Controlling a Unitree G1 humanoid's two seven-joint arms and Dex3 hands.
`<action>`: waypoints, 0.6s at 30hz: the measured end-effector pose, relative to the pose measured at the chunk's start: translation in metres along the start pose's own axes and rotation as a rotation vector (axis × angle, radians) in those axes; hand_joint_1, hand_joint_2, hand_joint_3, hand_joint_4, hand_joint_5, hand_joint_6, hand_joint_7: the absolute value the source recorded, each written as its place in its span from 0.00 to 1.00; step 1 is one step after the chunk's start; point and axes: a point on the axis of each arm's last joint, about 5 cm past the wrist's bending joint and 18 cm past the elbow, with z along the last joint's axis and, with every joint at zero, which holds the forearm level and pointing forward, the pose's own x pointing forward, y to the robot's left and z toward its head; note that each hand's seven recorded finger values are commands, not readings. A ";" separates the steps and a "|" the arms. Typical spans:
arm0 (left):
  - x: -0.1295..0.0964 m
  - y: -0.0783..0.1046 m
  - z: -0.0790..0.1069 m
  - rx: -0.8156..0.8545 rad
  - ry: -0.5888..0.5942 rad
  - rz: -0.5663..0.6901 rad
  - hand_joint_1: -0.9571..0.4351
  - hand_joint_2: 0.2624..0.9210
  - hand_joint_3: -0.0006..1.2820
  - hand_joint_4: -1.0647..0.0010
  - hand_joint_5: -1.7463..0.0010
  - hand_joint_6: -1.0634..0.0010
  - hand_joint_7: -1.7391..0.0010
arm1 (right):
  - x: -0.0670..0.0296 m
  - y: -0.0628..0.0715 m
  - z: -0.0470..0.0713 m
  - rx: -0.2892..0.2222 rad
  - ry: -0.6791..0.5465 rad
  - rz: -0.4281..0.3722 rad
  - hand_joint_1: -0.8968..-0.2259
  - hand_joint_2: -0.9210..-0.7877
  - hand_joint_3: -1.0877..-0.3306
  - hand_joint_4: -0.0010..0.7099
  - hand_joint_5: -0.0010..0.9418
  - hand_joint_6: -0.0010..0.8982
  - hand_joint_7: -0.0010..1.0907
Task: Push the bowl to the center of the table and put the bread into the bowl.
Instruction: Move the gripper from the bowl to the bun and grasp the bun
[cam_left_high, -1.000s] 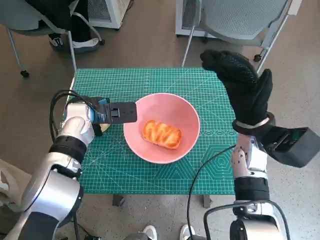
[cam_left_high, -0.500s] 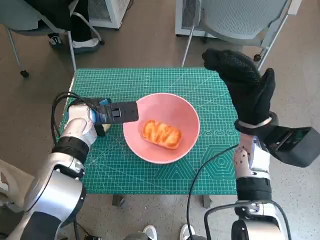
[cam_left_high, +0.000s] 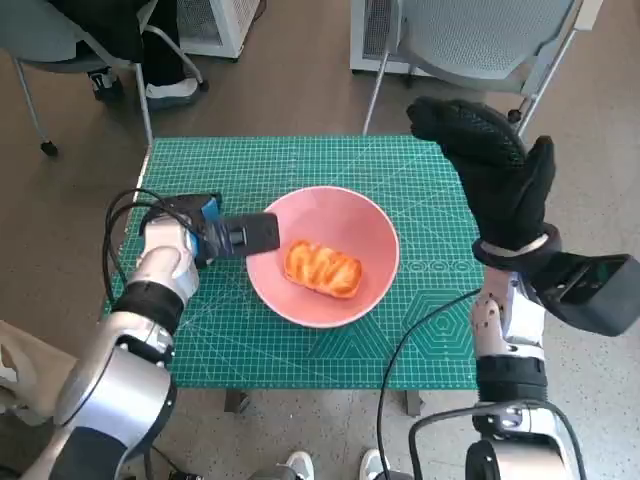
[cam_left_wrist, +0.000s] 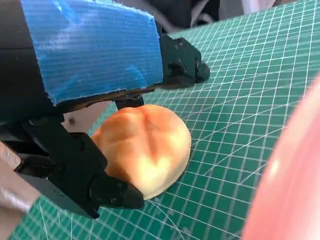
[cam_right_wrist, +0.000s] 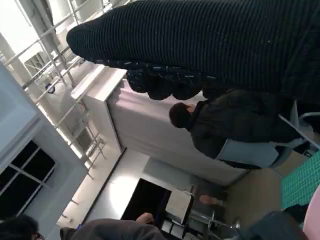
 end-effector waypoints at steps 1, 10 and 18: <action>0.000 0.000 0.000 0.000 0.000 0.001 0.97 0.52 0.57 0.43 0.17 0.53 0.81 | 0.0000 0.000 0.000 0.000 0.000 0.000 0.30 0.00 0.25 0.16 0.00 0.02 0.39; 0.001 0.002 -0.008 -0.033 0.009 -0.011 0.72 0.80 0.26 0.41 0.28 0.43 0.33 | 0.0004 0.001 0.000 -0.001 0.000 0.003 0.30 0.00 0.25 0.16 0.00 0.02 0.39; 0.001 0.004 -0.013 -0.035 0.017 -0.011 0.69 0.87 0.18 0.34 0.30 0.43 0.35 | 0.0006 0.002 -0.001 0.004 0.000 0.004 0.30 0.00 0.25 0.16 0.00 0.01 0.39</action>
